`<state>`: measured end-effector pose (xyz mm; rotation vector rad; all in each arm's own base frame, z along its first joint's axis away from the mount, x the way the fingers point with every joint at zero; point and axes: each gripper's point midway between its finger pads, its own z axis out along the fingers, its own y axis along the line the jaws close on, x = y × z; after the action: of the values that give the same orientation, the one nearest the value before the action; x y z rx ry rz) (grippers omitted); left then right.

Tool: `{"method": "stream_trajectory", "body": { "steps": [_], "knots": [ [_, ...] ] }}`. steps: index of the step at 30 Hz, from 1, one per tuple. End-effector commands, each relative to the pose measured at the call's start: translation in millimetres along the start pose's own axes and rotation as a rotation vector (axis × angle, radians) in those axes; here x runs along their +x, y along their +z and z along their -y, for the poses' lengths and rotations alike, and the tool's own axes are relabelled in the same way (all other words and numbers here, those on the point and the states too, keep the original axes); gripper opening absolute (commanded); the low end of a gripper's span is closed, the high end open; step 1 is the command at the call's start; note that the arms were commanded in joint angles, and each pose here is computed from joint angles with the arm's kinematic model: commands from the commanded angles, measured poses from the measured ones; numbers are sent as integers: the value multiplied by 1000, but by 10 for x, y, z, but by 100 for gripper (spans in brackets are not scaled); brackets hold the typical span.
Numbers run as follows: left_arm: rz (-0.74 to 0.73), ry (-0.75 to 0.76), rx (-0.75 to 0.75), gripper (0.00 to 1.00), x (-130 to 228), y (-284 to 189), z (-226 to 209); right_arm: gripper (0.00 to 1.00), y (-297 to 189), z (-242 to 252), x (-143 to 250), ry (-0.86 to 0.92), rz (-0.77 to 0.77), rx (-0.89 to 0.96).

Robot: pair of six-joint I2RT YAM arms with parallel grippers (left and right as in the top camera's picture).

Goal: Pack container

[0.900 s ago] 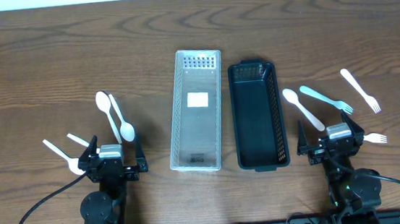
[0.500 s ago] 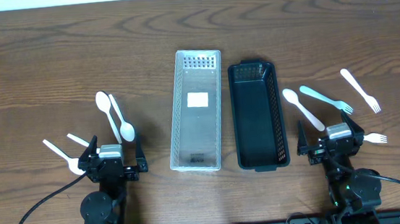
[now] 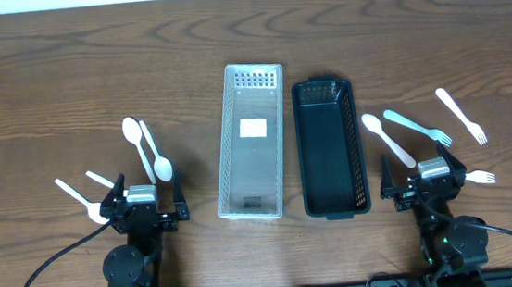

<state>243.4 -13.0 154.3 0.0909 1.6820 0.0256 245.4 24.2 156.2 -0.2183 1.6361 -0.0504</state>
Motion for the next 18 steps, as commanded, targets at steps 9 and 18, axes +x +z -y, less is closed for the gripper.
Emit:
{"method": "stream_trajectory", "body": {
  "steps": [9, 18],
  "knots": [
    [-45, 9, -18, 98, 179, 20, -24, 99, -4, -12, 4, -7, -3, -7],
    [-45, 9, -18, 98, 178, 20, -24, 99, -4, 1, -60, -10, 23, -1]
  ]
}}
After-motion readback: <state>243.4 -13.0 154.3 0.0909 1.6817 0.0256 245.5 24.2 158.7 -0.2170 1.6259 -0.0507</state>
